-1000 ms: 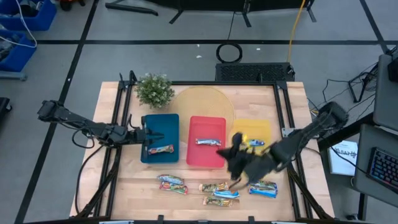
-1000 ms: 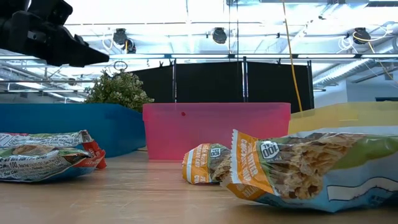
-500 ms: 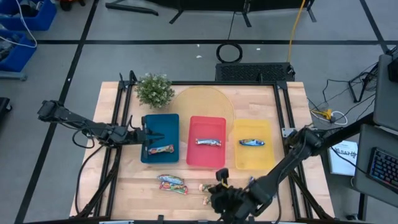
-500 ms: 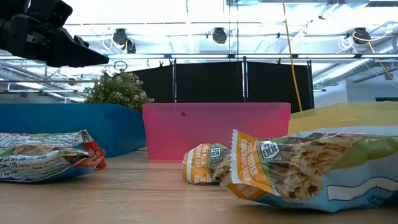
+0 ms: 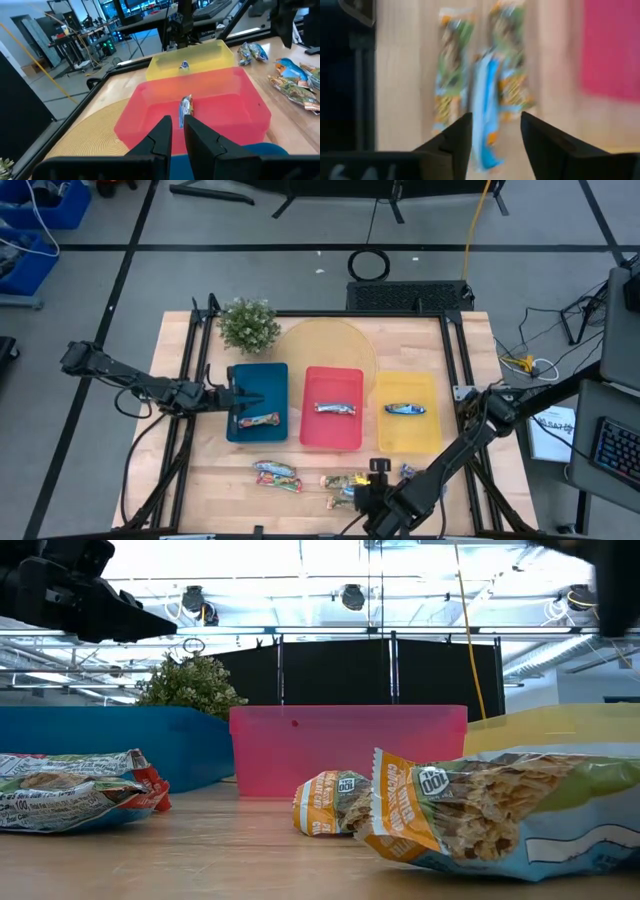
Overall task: Pick and place Granola Bars by type
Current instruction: Put the blue granola bar into the yellow bin
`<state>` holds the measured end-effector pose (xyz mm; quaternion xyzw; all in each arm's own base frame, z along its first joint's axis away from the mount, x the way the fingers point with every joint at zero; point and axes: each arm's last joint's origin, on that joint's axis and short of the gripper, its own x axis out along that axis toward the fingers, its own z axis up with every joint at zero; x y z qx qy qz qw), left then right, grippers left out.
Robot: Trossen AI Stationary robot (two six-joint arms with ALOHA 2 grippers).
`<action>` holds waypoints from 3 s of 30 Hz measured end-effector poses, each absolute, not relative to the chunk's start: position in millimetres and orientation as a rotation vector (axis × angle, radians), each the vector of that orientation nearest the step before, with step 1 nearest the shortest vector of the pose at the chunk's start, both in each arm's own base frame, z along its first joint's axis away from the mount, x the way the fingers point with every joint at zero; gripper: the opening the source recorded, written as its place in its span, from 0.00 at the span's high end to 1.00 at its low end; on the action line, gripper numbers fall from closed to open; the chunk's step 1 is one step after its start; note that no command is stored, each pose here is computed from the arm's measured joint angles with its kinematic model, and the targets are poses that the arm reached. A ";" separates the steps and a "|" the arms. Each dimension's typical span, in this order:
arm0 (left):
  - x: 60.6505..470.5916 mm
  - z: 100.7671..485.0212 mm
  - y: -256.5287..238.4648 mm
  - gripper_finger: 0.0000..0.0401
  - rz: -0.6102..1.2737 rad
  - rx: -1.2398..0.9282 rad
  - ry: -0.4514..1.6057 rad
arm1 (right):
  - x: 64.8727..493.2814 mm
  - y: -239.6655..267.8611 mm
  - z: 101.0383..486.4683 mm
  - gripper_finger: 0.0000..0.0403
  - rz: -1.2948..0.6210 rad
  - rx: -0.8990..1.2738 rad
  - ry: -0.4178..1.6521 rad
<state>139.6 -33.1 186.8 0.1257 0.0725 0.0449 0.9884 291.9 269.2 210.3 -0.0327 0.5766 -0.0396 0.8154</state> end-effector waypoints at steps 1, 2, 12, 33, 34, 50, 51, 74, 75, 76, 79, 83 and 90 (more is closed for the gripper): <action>139.6 186.8 -33.0 0.86 0.090 0.252 0.145 | 290.3 269.1 207.0 0.57 -0.087 -0.050 1.252; 139.6 186.8 -33.0 0.86 0.090 0.252 0.145 | 288.0 269.4 203.8 0.56 -0.091 -0.040 1.268; 139.6 186.8 -33.0 0.86 0.091 0.240 0.145 | 269.0 263.3 166.8 0.49 -0.107 -0.096 1.342; 139.6 186.8 -33.0 0.86 0.092 0.230 0.145 | 265.9 257.8 135.5 0.82 -0.024 -0.055 1.290; 139.6 186.8 -33.0 0.86 0.092 0.230 0.145 | 265.8 257.7 136.1 0.84 -0.023 -0.054 1.289; 139.6 186.7 -33.0 0.86 0.093 0.221 0.145 | 260.9 230.0 232.8 0.91 -0.067 -0.063 0.908; 139.6 186.7 -33.0 0.86 0.093 0.221 0.145 | 262.9 222.2 241.9 0.91 -0.083 -0.061 0.878; 138.8 182.1 -32.8 0.86 0.090 0.232 0.192 | 363.6 48.3 163.4 0.90 -0.010 -0.062 1.309; 138.8 182.0 -32.8 0.86 0.090 0.229 0.192 | 363.6 47.8 163.0 0.89 -0.014 -0.047 1.311; 138.8 182.1 -32.8 0.86 0.090 0.228 0.191 | 363.7 47.8 163.4 0.87 -0.023 -0.037 1.309; 138.8 182.1 -32.8 0.86 0.090 0.228 0.191 | 362.0 47.6 170.2 0.82 -0.031 -0.022 1.294; 138.9 182.6 -32.9 0.86 0.090 0.223 0.186 | 357.8 50.5 190.8 0.74 -0.035 0.002 1.228; 138.9 182.6 -32.9 0.86 0.090 0.225 0.187 | 340.4 48.4 226.8 0.65 -0.120 0.007 1.159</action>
